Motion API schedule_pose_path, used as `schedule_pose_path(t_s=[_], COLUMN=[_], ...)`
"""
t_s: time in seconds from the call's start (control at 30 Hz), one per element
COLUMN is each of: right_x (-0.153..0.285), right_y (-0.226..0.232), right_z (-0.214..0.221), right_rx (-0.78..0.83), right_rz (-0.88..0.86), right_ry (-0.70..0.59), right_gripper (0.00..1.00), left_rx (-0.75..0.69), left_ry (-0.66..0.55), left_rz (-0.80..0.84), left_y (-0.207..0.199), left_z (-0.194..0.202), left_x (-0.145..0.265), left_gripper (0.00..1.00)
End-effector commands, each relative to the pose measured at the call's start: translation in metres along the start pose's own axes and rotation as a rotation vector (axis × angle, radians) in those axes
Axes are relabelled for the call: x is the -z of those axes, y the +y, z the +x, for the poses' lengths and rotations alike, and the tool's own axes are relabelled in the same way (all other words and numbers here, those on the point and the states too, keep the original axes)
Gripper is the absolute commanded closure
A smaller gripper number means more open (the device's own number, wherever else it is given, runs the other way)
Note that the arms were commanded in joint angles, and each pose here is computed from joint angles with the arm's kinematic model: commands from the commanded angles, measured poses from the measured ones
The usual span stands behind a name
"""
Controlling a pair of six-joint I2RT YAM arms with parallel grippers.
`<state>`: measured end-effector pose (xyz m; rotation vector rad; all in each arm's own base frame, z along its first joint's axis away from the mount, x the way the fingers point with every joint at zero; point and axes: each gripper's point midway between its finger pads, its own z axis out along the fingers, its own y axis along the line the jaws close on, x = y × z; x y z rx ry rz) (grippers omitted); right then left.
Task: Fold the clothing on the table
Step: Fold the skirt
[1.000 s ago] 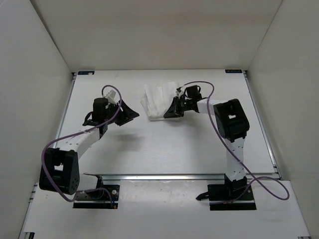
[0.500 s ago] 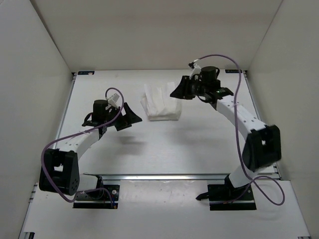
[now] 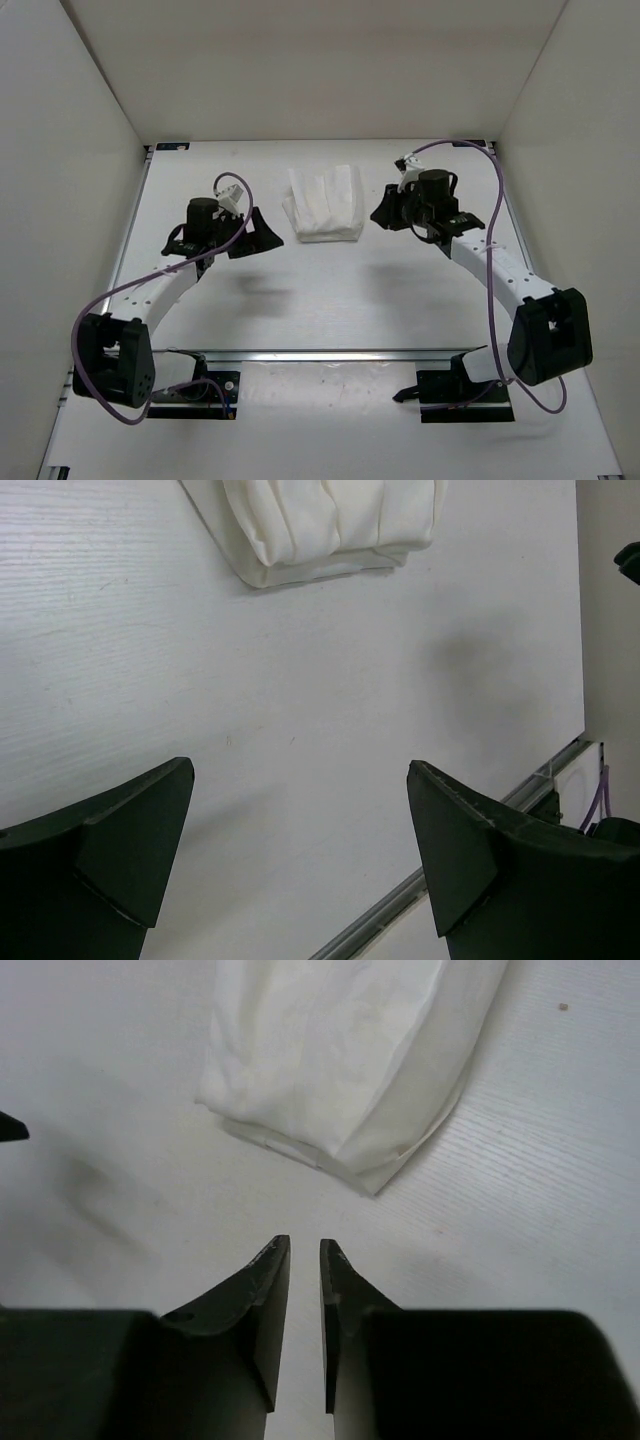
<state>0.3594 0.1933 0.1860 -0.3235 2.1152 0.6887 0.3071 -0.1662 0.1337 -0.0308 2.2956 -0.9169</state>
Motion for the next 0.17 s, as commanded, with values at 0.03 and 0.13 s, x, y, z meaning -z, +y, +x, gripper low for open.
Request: schedule_pose_path(t_s=[0.03, 0.13], right_x=[0.0107, 0.0043], right_y=[0.0118, 0.0111], right_z=[-0.035, -0.0282], right_rx=[0.104, 0.115], right_rz=[-0.022, -0.028], right_ry=[-0.149, -0.126], right_gripper=[0.91, 1.0], left_rx=[-0.061, -0.05], left_ry=[-0.044, -0.024], left_rz=[-0.037, -0.096], left_y=[-0.001, 0.0089], left_z=[-0.0099, -0.0092], left_x=[0.0102, 0.0089], left_gripper=[0.02, 0.01])
